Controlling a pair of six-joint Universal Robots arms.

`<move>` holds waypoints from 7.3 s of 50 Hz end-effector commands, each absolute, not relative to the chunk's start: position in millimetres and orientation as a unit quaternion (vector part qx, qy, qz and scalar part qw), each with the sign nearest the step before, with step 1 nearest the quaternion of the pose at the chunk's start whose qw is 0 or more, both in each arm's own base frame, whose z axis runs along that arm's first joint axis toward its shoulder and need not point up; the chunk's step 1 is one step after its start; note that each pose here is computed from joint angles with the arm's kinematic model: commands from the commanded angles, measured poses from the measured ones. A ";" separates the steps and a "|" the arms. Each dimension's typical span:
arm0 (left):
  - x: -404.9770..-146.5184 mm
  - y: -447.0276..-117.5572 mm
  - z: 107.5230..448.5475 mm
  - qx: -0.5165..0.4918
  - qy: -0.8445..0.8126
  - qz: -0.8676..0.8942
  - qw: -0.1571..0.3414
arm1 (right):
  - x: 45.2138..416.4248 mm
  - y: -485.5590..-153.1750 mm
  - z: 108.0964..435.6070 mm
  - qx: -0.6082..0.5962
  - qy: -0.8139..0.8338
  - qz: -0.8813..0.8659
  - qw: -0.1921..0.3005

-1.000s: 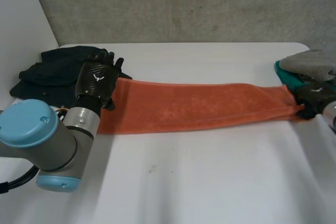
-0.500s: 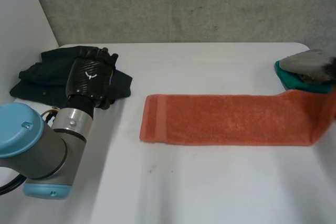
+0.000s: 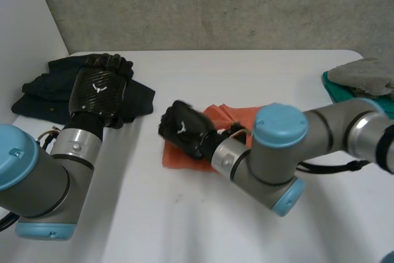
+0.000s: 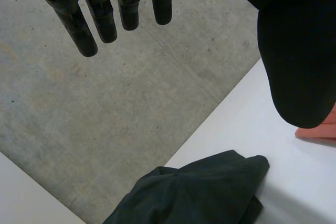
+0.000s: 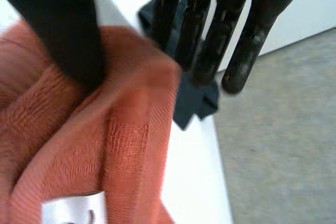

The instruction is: Fold the laundry.

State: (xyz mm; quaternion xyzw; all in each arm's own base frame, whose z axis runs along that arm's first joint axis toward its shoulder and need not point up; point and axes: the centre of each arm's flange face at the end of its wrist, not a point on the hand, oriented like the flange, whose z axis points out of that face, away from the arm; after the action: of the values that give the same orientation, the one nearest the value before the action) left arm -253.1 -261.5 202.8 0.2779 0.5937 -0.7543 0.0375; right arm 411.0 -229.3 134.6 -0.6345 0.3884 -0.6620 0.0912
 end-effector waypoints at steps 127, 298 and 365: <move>-365.8 -289.6 146.0 0.353 0.631 -0.689 -0.052 | 261.2 -282.1 124.7 -0.387 0.740 -0.549 0.037; -372.7 -222.2 257.2 0.377 0.637 -0.656 -0.151 | 276.4 -263.3 195.7 -0.368 0.689 -0.618 0.090; -348.8 -232.6 263.4 0.354 0.664 -0.632 -0.185 | 319.9 -325.0 136.1 -0.377 0.630 -0.671 0.104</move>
State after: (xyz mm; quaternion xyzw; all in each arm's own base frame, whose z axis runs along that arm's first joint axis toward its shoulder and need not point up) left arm -350.4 -230.8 261.2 0.3567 0.6650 -0.6290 -0.1866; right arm 334.7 -306.7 120.9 -0.3869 0.6334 -0.6605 0.1134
